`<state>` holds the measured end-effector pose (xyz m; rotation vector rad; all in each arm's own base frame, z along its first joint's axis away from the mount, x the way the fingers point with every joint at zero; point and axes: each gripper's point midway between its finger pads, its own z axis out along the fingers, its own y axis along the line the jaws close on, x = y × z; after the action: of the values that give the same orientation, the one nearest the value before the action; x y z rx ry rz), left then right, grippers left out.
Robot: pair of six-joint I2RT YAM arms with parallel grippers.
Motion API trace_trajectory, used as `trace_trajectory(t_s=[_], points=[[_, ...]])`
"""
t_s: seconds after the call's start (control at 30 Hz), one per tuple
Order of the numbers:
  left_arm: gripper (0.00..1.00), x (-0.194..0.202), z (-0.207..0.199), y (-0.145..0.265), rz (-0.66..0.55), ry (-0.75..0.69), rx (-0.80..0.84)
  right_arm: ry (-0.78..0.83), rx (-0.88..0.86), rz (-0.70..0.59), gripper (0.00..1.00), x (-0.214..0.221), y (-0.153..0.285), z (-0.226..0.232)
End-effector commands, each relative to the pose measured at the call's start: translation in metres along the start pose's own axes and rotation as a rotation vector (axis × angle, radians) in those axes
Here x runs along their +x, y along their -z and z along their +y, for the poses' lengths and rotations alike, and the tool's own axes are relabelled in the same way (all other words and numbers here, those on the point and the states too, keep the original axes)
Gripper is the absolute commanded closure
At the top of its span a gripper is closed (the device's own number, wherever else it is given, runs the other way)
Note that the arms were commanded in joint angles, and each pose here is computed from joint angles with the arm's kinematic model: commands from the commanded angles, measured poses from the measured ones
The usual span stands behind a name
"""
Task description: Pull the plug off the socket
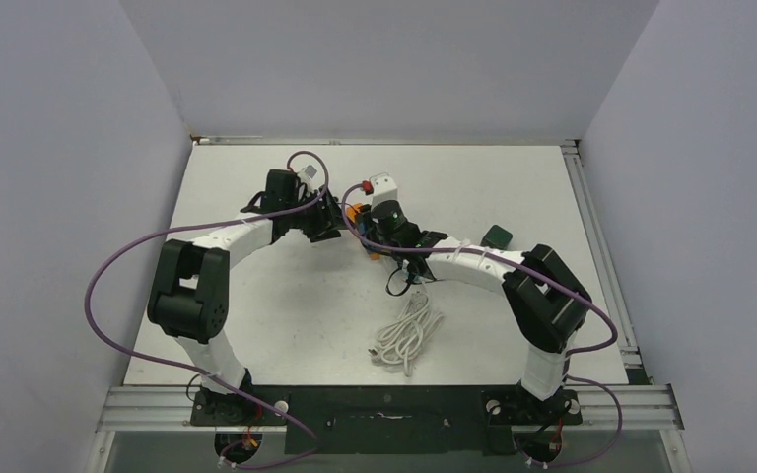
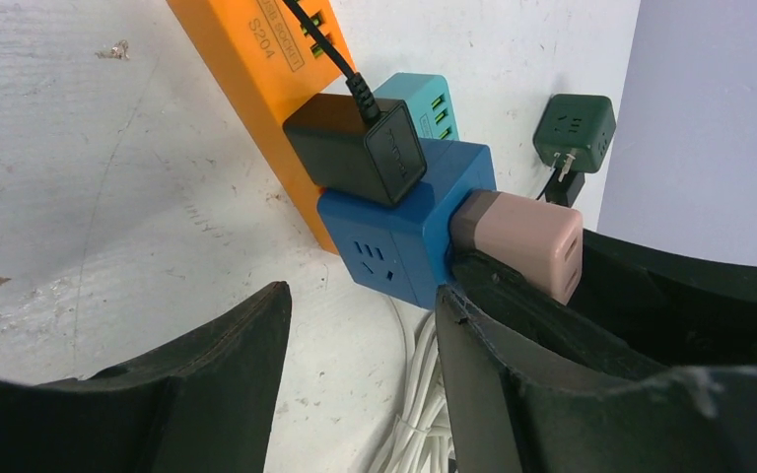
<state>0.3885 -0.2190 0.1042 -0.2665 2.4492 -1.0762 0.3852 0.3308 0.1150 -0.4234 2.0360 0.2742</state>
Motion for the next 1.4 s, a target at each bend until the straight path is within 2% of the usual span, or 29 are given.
trace_trajectory(t_s=[0.0,0.13,0.33,0.7,0.87,1.0,1.17,1.37], points=[[0.48,-0.003,-0.009,-0.005,-0.007,-0.004,0.057,0.014,0.033,-0.049,0.88,-0.007,0.015,-0.002],[0.48,0.008,-0.018,-0.012,0.029,0.012,0.110,0.016,0.028,-0.049,0.93,0.008,0.030,-0.005],[0.48,0.023,-0.030,-0.018,0.068,0.026,0.168,0.008,0.000,-0.063,0.94,0.014,0.052,-0.004],[0.48,0.046,-0.038,-0.031,0.125,0.006,0.183,0.003,0.035,-0.052,0.93,0.024,0.050,-0.009],[0.51,0.049,-0.034,-0.036,0.133,0.007,0.171,-0.001,0.035,-0.056,0.92,0.024,0.050,-0.010],[0.52,0.053,-0.028,-0.041,0.146,-0.007,0.136,-0.002,0.032,-0.054,0.86,0.025,0.050,-0.009],[0.60,0.063,-0.010,-0.048,0.175,-0.013,0.043,-0.007,0.036,-0.062,0.65,0.022,0.051,-0.010],[0.68,0.075,-0.002,-0.053,0.208,-0.044,-0.025,-0.017,0.045,-0.074,0.56,0.019,0.054,-0.012]])
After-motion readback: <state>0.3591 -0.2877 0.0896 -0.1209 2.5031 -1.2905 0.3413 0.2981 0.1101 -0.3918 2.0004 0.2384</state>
